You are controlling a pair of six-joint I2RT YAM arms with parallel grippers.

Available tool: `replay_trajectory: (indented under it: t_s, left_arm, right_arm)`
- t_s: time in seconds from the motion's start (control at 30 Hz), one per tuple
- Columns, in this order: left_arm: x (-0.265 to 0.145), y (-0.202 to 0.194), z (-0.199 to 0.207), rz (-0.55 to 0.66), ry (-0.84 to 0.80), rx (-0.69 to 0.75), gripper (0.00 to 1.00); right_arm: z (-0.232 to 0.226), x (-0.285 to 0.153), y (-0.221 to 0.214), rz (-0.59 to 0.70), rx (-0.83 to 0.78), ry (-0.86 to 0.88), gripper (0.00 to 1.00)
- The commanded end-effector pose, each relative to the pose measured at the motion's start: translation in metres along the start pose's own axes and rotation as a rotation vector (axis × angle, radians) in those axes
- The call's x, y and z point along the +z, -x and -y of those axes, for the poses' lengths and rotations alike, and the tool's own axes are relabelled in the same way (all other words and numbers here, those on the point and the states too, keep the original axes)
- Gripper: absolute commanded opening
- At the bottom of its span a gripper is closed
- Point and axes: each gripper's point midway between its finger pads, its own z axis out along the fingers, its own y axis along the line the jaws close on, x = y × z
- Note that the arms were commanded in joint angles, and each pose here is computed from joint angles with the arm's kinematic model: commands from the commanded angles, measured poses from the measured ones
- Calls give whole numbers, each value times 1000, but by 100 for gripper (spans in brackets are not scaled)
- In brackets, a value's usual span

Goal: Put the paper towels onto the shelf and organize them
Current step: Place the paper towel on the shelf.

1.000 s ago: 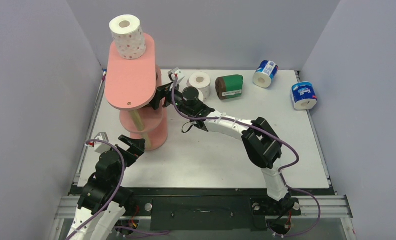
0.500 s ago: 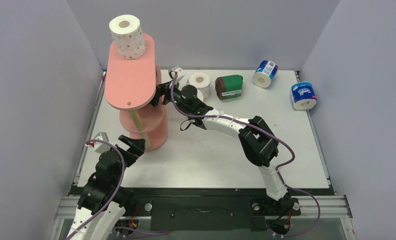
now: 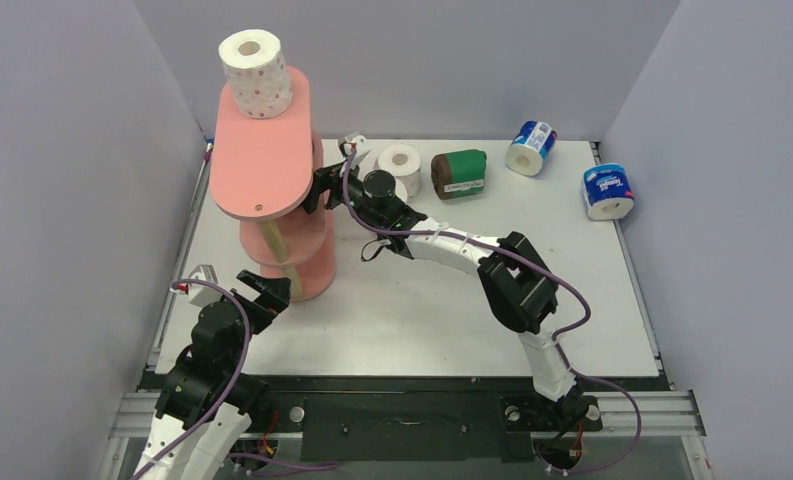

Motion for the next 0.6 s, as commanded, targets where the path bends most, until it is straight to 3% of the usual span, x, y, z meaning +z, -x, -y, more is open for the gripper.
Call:
replay_trajectory:
  t_s: [0.0, 0.3, 0.53, 0.57]
  left_arm:
    - [-2, 10, 10, 31, -32, -3, 96]
    - [-6, 13, 14, 37, -46, -10, 96]
    - [-8, 16, 16, 51, -63, -20, 96]
    - [-7, 17, 17, 54, -67, -20, 96]
  right_arm:
    - [-16, -6, 38, 92, -10, 36, 87]
    - [-47, -36, 47, 71, -16, 105, 89]
    - [-56, -96, 54, 46, 32, 97, 89]
    - [-61, -108, 70, 76, 37, 99, 89]
